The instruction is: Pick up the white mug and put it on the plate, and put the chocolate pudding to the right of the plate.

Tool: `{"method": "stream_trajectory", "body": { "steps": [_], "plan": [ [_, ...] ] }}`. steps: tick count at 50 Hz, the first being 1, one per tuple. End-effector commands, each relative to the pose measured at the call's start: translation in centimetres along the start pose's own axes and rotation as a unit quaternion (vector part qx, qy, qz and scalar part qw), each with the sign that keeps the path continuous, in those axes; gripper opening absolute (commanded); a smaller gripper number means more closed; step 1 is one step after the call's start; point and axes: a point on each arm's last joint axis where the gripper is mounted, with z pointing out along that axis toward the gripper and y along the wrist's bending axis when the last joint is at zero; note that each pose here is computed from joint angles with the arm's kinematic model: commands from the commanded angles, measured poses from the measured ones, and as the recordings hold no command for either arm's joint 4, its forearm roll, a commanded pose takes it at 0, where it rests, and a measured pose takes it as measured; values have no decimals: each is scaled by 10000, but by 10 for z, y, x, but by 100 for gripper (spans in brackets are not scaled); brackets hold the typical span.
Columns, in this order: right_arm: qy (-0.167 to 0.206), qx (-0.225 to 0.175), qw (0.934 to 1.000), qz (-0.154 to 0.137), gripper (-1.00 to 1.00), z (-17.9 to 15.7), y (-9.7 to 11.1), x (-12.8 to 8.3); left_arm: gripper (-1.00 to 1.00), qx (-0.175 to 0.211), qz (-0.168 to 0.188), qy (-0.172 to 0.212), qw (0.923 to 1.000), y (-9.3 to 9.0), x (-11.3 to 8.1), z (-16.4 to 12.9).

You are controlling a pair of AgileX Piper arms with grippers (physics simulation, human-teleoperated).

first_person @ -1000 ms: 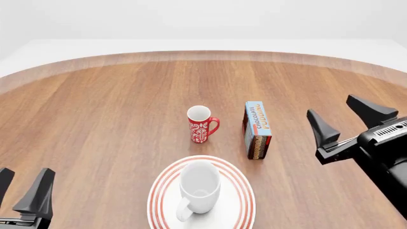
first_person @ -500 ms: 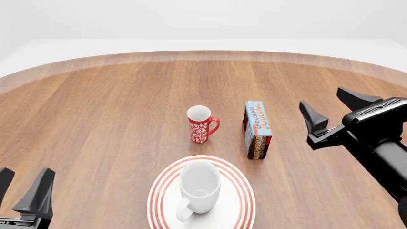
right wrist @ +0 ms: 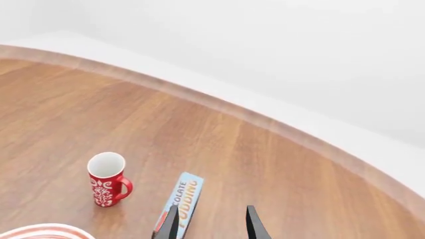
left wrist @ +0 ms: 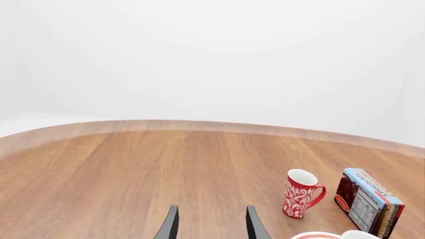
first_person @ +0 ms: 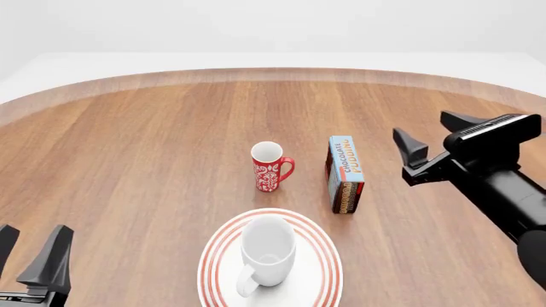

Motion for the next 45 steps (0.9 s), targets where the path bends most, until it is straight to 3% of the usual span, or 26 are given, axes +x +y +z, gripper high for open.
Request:
{"method": "stream_trajectory", "body": {
  "steps": [1, 45],
  "plan": [
    [148, -97, 9998, 60, 100, 14, 2, -2, 100, -9, -12, -4, 10000, 0, 0, 0],
    [723, -255, 9961, 443, 100, 65, 4, -11, 100, -66, -65, -32, 10000, 1, 0, 0]
  ]
}}
